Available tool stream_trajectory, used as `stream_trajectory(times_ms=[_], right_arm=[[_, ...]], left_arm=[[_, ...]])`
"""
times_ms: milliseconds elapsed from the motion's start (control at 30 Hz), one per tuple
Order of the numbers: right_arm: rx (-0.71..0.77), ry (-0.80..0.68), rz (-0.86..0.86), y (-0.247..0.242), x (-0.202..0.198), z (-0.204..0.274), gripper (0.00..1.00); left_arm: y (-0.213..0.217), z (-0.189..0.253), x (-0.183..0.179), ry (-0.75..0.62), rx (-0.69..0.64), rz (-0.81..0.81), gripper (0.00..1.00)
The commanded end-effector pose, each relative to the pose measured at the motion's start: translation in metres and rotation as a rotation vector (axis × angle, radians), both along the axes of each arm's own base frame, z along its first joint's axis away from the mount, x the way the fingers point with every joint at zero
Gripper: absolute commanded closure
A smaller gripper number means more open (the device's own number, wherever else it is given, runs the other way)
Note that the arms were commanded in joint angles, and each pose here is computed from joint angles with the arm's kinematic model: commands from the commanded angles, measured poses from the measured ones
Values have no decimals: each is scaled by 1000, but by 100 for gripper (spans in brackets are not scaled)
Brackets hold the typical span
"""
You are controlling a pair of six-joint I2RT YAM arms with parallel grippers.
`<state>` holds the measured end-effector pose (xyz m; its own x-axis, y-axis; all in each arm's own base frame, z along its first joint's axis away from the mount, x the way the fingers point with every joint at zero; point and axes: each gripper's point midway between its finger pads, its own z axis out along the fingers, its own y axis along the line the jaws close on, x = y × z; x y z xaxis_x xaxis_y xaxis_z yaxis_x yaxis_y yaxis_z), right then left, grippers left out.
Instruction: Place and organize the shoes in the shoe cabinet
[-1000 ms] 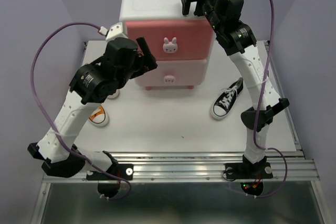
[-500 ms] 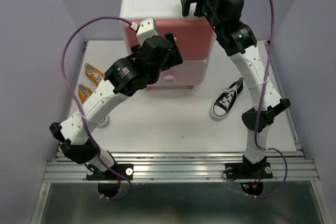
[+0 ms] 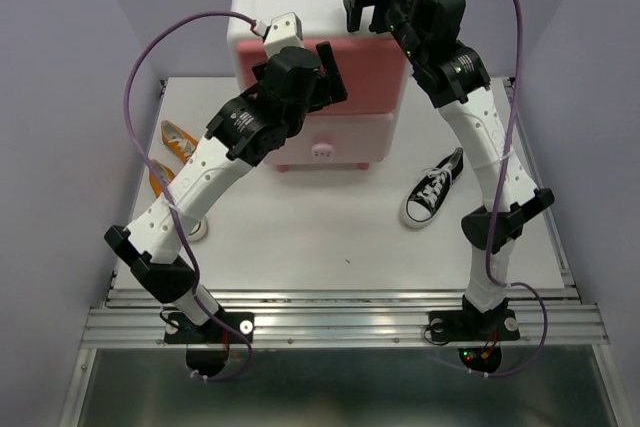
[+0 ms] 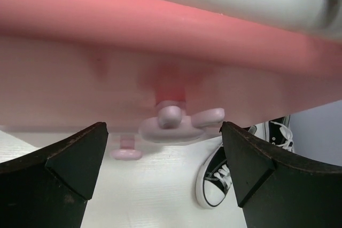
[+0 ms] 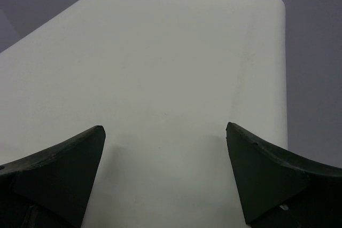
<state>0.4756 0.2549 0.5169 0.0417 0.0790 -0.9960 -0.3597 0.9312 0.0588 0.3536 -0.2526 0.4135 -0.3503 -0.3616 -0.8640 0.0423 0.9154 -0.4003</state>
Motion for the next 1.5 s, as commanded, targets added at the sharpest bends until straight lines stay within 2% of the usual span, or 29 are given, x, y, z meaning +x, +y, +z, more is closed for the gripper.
stream_trajectory(times_ms=[0,333,433,467,567,600,667,700,767,833,867,1133,1467], right_arm=[[-121,344,38,21,-5,-114,0],[-138,357,23,16,-8,-118,0],[-144,369,20,15,-9,-123,0],[-141,367,20,14,-10,-121,0],[-142,373,23,14,-11,-123,0],[-142,377,23,14,-12,-124,0],[-147,380,26,14,-12,-125,0],[-151,381,23,14,-12,-126,0],[-156,384,23,14,-12,-128,0],[-157,385,20,13,-12,-129,0],[-160,389,18,13,-11,-131,0],[-148,386,25,15,-11,-130,0],[-134,404,41,19,-12,-135,0]], left_arm=[[-11,10,9,-44,38,-50,1],[-12,1,19,-33,66,-35,2],[-12,0,20,-31,58,-28,15],[-11,0,20,-30,57,-26,25],[-8,0,19,-29,58,-16,37],[-7,2,17,-30,56,-15,47],[-6,2,16,-29,57,-16,57],[-4,3,14,-30,53,-18,66],[-6,2,10,-17,42,-33,75],[-8,-2,-1,2,54,-55,88],[-9,-4,-11,12,63,-61,99],[-1,-37,-62,109,27,-80,100],[11,-48,-122,207,0,-78,100]])
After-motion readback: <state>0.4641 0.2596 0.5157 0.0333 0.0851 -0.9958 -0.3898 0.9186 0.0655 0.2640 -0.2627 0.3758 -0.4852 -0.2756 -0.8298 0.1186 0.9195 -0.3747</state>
